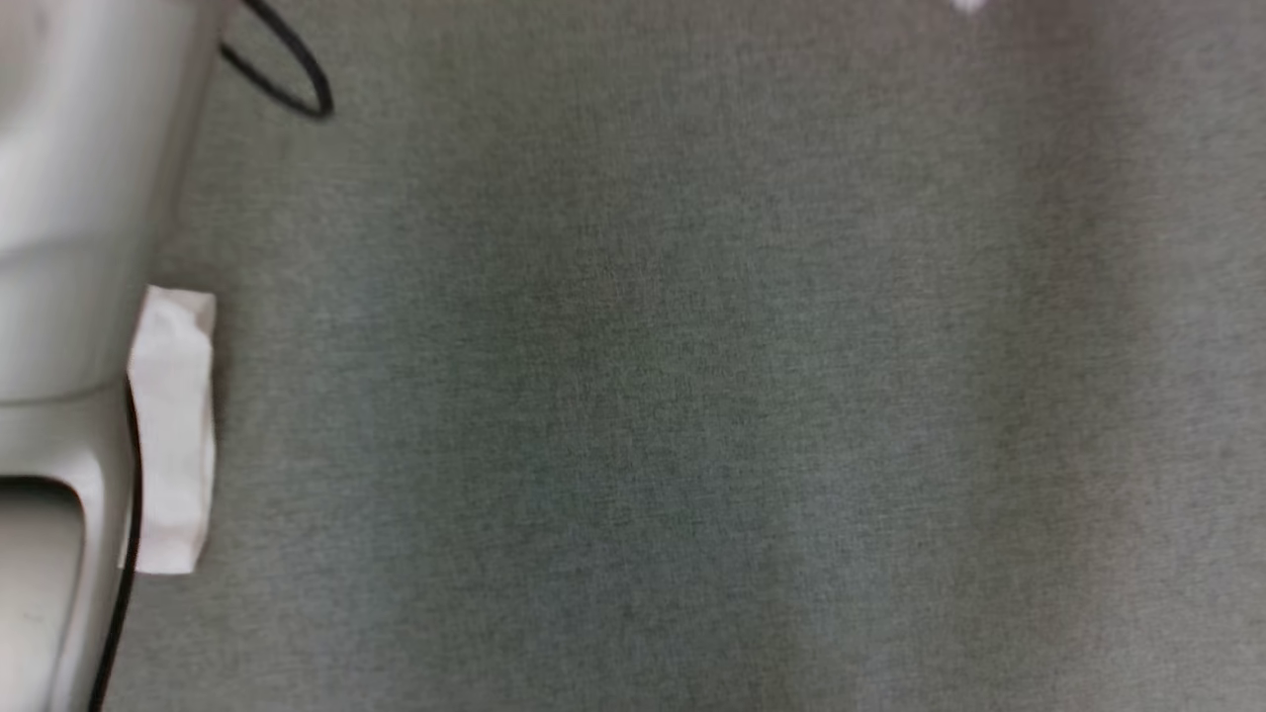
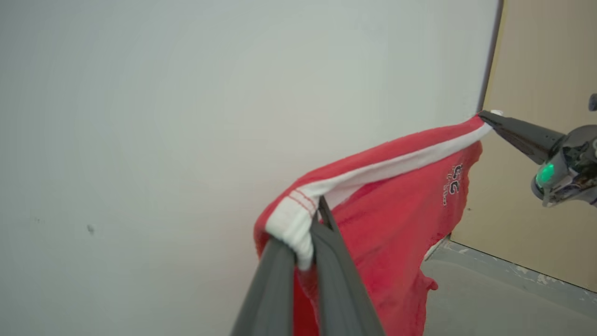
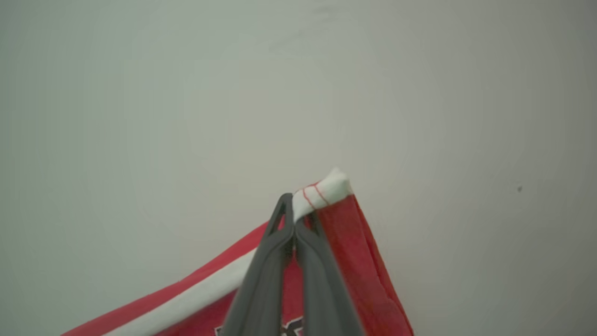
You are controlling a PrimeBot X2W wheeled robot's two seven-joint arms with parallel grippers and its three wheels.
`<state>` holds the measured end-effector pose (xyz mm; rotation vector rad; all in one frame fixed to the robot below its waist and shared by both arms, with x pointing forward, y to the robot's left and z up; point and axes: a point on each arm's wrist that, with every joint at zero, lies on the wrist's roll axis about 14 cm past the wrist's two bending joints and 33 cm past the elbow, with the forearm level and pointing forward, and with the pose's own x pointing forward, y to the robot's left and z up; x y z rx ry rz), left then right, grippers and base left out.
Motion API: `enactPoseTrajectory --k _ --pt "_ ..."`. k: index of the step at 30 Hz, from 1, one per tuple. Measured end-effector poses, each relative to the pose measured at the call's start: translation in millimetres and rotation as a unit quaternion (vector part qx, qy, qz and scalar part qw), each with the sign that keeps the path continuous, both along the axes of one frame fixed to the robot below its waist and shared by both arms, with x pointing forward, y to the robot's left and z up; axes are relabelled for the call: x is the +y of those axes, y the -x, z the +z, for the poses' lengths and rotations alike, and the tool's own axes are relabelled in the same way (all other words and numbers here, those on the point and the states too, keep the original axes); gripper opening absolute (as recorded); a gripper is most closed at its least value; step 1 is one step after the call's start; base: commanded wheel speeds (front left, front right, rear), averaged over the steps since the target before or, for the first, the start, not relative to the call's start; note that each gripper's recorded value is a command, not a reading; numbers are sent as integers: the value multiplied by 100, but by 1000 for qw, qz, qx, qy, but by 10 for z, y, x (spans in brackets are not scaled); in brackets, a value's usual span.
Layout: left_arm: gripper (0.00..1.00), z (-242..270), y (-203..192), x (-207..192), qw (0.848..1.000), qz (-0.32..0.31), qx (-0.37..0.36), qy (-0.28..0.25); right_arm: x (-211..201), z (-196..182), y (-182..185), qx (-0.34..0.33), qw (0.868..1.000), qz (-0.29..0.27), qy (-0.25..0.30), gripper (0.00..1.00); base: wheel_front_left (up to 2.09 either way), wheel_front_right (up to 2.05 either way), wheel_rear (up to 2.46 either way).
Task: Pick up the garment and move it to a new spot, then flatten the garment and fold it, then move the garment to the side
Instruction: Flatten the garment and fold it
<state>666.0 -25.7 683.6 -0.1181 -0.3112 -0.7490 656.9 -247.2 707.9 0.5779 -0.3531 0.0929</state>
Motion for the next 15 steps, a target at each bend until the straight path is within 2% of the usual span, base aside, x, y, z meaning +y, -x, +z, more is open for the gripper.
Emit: enactPoseTrajectory --k 3,7,11,15 --pt "0 -274 -277 -9 1000 13 3 10 107 -330 -277 17 1000 8 -12 0 0 0 0" --pt "0 -888 -408 -163 999 -1 42 11 207 -915 -436 56 998 14 -21 0 0 0 0" --pt "0 -1388 -280 -269 996 -22 86 5 231 -1516 -273 107 994 13 -31 0 0 0 0" --pt "0 -1624 15 -295 993 -46 110 5 329 -1831 89 133 990 26 -32 0 0 0 0"
